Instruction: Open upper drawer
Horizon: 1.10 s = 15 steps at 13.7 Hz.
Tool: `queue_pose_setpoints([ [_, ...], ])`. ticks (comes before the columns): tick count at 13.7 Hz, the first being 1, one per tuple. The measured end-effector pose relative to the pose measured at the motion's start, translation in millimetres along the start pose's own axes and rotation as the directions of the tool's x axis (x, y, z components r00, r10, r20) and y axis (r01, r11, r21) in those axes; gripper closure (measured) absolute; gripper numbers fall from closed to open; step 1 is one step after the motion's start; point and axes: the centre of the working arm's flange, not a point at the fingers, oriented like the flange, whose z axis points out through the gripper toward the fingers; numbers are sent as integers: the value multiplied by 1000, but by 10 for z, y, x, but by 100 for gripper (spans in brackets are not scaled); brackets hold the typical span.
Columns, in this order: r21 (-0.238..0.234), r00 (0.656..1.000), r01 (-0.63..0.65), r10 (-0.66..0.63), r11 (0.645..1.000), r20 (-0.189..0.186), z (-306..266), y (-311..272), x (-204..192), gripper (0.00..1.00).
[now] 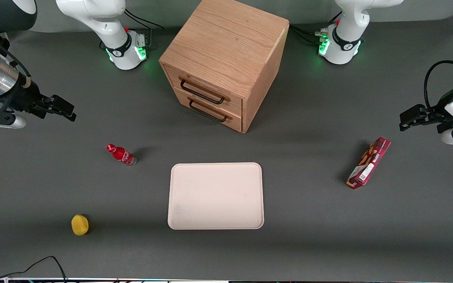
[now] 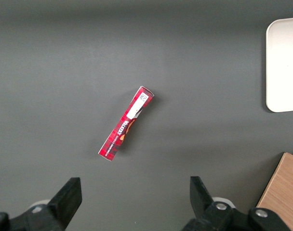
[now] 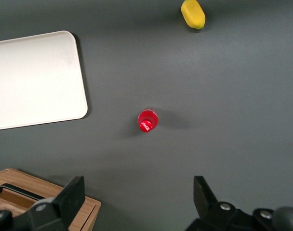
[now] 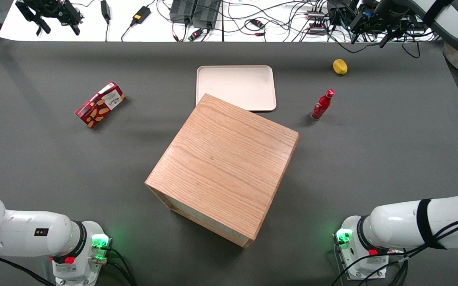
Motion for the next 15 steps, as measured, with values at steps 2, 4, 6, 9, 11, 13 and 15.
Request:
queue_pose_setpoints([
  [2, 0, 1000, 23, -23, 1000, -1, -3, 4, 3, 0],
  [4, 1, 1000, 30, -30, 1000, -2, -16, 5, 10, 0],
  [6, 2, 999, 34, -34, 999, -5, -34, 12, 17, 0],
  [9, -6, 998, 60, -60, 998, 36, -45, 24, -32, 0],
  [11, -5, 989, 138, -138, 990, 50, -108, -69, -83, 0],
  [13, -3, 974, 223, -222, 975, 43, -193, -413, -195, 0],
  [15, -6, 945, 323, -322, 947, 57, -206, -930, -424, 0],
])
